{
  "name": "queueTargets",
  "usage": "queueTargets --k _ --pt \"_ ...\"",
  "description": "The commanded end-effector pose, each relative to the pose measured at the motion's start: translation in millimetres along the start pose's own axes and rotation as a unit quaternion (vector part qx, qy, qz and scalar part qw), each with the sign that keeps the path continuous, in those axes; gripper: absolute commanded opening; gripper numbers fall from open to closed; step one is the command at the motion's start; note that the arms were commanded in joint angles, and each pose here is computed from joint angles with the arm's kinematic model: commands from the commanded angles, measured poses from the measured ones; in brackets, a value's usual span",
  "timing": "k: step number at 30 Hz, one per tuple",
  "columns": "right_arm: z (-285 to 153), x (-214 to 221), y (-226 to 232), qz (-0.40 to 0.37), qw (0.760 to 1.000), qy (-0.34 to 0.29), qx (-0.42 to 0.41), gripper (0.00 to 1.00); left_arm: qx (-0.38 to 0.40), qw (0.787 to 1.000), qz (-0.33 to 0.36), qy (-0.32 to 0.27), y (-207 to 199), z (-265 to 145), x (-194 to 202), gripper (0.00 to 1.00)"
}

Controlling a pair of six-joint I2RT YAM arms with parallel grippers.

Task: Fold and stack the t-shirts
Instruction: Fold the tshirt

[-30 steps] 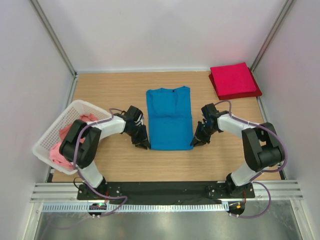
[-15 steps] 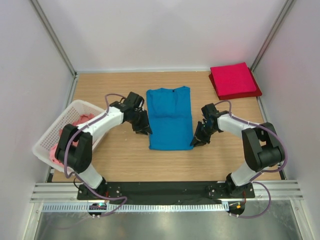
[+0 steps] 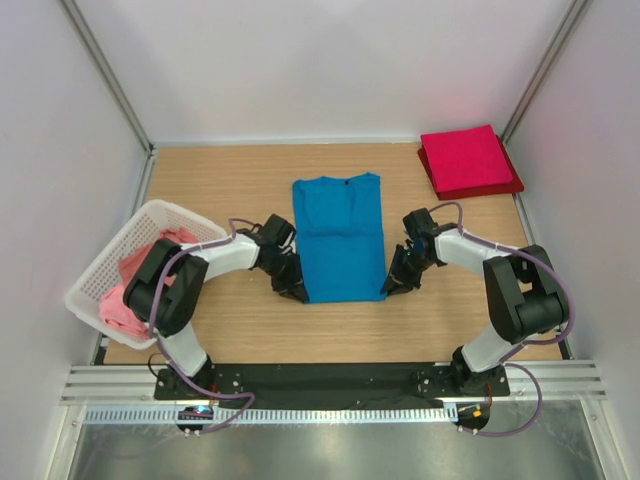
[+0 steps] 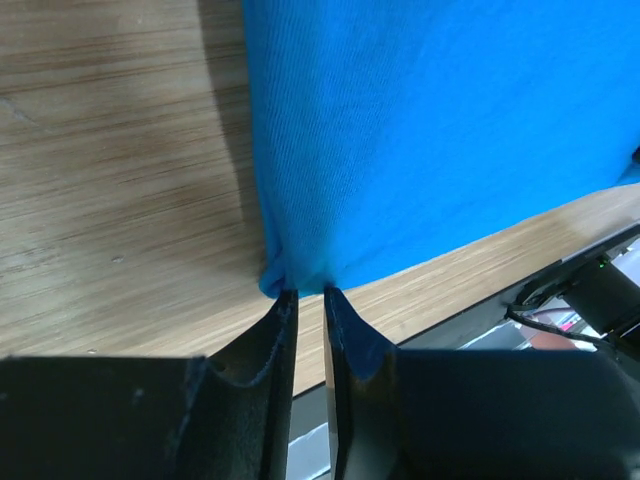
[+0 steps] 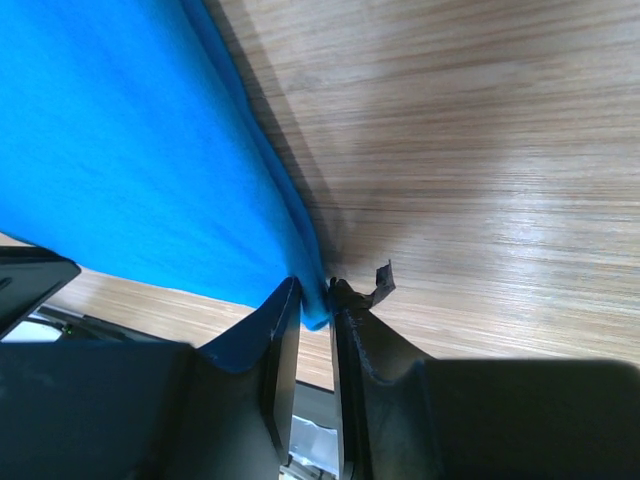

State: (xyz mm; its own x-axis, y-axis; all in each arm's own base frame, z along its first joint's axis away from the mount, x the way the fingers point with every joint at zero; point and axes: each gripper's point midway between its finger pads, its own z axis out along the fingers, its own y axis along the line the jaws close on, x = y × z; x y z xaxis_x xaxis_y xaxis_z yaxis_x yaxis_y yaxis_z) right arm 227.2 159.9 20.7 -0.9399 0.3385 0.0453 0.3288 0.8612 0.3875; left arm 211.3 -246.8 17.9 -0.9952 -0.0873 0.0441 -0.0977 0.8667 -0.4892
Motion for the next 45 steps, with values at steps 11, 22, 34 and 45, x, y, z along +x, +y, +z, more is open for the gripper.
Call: queueTargets --k 11,22,34,45 --pt "-16 9 -7 -0.027 1.0 -0.008 0.01 0.48 0.003 0.999 0.023 -0.025 -26 -50 -7 0.35" --pt "10 17 -10 -0.02 1.0 0.021 -0.01 0.4 -0.002 1.0 0.0 0.012 -1 -12 -4 0.4" --pt "16 20 -23 -0.022 1.0 0.02 0.008 0.13 -0.01 1.0 -0.007 0.011 10 2 -8 0.25" --pt "-2 32 -26 -0.025 1.0 0.015 0.009 0.01 0.026 0.998 -0.053 -0.005 -6 -21 4 0.0"
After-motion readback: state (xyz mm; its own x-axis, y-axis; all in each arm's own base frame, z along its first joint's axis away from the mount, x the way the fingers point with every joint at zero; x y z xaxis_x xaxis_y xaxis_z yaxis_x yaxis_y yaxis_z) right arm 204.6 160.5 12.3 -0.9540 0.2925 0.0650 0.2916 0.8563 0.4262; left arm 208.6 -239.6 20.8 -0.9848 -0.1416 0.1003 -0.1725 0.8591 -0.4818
